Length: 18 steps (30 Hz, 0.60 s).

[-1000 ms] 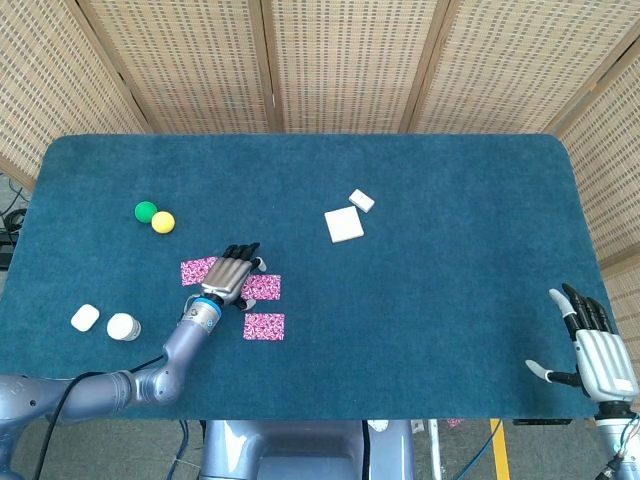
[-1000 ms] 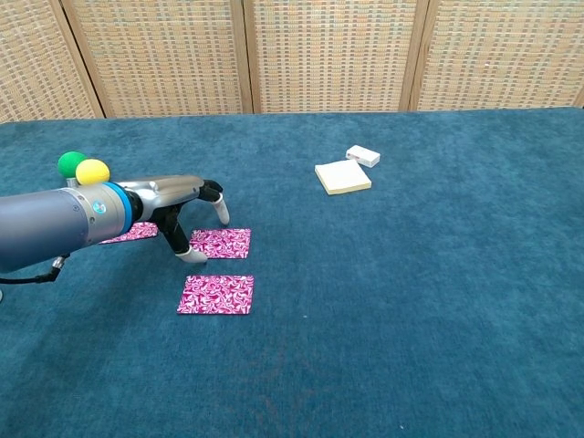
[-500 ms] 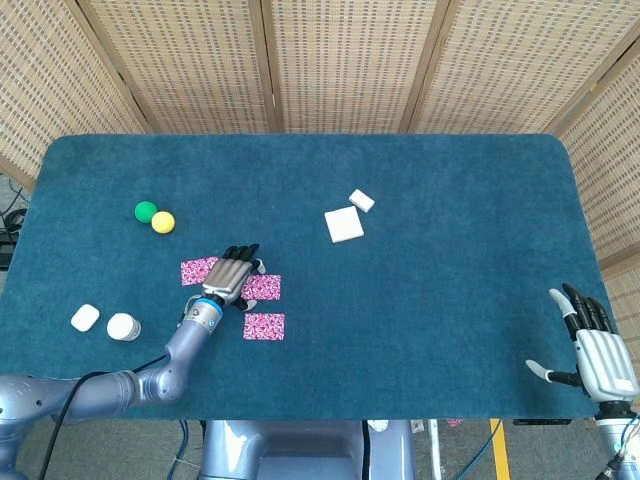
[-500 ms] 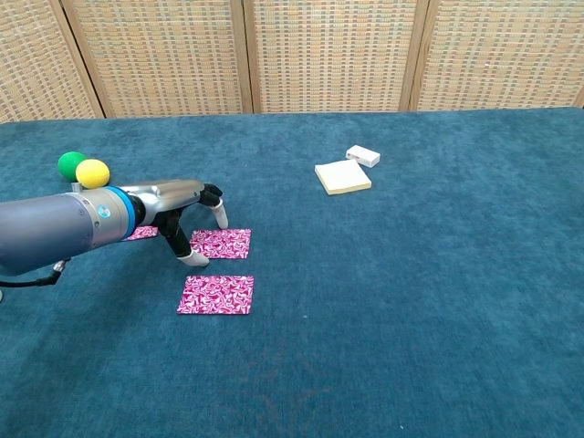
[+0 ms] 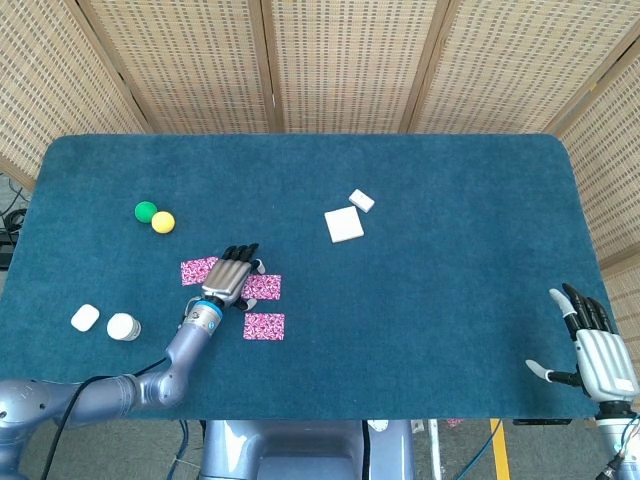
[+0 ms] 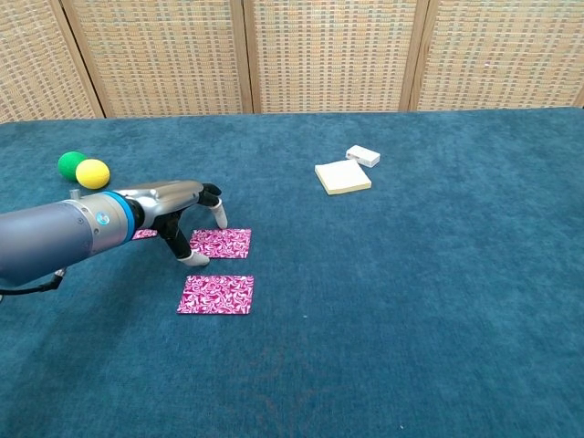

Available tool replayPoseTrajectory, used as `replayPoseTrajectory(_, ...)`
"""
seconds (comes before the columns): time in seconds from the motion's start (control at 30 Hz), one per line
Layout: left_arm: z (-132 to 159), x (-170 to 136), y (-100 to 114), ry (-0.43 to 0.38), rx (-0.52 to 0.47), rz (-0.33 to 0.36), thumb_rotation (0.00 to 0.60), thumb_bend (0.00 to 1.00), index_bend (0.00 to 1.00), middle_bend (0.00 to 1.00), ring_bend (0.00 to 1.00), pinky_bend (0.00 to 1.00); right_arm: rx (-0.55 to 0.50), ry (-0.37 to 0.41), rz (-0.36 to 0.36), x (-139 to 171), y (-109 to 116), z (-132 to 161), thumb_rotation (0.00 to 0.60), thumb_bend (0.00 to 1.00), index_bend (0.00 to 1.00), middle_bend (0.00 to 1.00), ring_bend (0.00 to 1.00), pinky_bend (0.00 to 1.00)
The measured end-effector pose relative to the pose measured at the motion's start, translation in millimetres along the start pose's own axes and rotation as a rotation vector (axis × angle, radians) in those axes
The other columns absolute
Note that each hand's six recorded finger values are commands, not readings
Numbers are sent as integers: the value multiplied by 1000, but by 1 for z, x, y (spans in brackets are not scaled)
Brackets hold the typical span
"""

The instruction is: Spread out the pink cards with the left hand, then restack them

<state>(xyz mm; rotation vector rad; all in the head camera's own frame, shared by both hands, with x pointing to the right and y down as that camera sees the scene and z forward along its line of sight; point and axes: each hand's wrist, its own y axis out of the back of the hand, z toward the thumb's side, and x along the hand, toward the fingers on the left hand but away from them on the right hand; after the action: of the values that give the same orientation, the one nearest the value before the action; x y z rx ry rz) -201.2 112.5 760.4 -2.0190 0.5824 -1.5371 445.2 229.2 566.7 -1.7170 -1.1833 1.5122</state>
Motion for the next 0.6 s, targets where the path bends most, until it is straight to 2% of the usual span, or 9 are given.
replayPoseTrajectory(0.6,0,0,3,-1,-20,34,600,306,676,0,0,0,1,0,2,0,0,0,600,1,0,0,0,0)
